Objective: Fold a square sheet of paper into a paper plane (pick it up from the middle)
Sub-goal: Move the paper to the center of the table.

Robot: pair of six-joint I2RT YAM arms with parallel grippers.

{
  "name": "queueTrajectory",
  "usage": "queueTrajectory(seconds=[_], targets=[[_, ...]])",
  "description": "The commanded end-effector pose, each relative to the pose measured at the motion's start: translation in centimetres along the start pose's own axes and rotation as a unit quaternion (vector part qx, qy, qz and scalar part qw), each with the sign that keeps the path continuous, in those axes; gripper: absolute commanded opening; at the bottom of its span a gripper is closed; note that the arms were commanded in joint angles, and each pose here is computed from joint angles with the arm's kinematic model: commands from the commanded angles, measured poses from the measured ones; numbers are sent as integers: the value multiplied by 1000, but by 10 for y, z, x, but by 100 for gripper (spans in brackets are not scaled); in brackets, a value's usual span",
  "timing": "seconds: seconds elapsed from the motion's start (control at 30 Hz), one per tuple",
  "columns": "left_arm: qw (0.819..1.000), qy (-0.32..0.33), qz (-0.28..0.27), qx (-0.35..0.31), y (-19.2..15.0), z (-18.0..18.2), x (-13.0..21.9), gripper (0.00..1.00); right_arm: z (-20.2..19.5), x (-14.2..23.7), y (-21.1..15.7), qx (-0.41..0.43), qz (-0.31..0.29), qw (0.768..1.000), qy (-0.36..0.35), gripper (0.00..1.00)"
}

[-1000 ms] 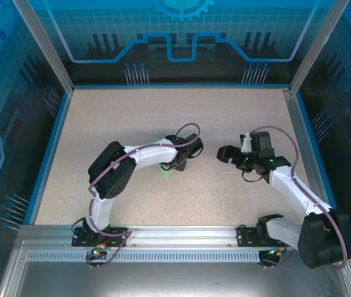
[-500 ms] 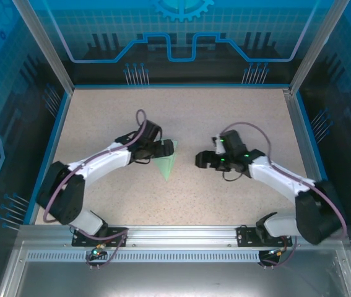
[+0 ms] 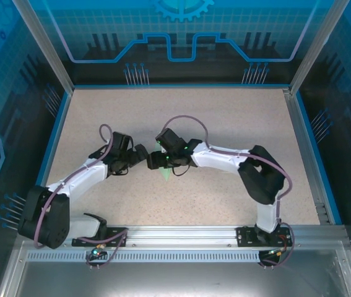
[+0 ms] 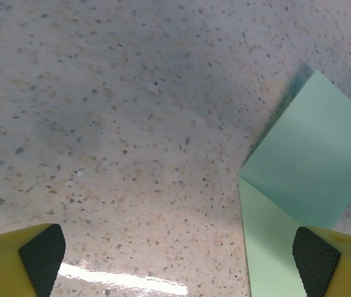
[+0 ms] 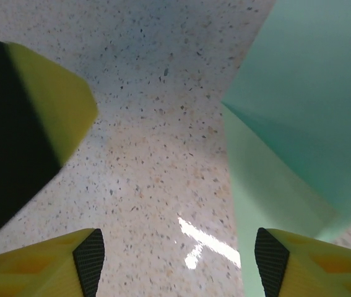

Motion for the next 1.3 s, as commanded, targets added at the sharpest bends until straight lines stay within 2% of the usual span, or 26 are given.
queueTrajectory(seconds=[0.0,0.2,0.33,0.53,0.67,0.73,0.8,0.97,1.03,1.07,1.17,1.27], targets=[[999,-9,10,33,-8,7,5,98,-13,-15,8,-18,-3,999,-37,68],[998,-14,13,55,-6,9,1,99,-42,-30,8,-21,5,996,-87,67],[998,-31,22,53,-5,1,-2,98,-54,-36,-1,-13,26,995,-95,67],[996,-62,41,45,-7,-11,-3,98,-69,-31,-29,56,93,991,-71,67],[995,-77,54,39,-10,-16,-5,98,-91,-9,-59,136,165,976,-49,66],[994,-83,52,36,-11,-17,-5,99,-107,8,-66,161,183,967,-77,66],[994,-93,49,37,-12,-18,-5,98,-114,23,-62,171,167,967,-92,67],[994,-92,57,28,-14,-18,-8,98,-86,52,-38,116,80,988,-64,67],[993,-98,62,24,-16,-20,-8,99,-84,62,-30,56,40,995,-69,58],[993,-100,62,24,-17,-20,-8,98,-84,66,-28,22,20,997,-73,56],[991,-111,66,22,-21,-22,-9,99,-84,70,-32,-20,-22,994,-103,56],[990,-122,72,20,-24,-27,-9,99,-81,66,-36,-32,-34,992,-113,56]])
Point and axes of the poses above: each hand's point on the last joint's axis, 136 mm out from that joint toward the fingers, its own x axis back along the fingers, its own z axis along the line the jaws close on, y = z × x, the point moved 2 cm from there along x, back along the fingers, and after that the axes turned 9 degrees about -x, right-handed, at the moved point
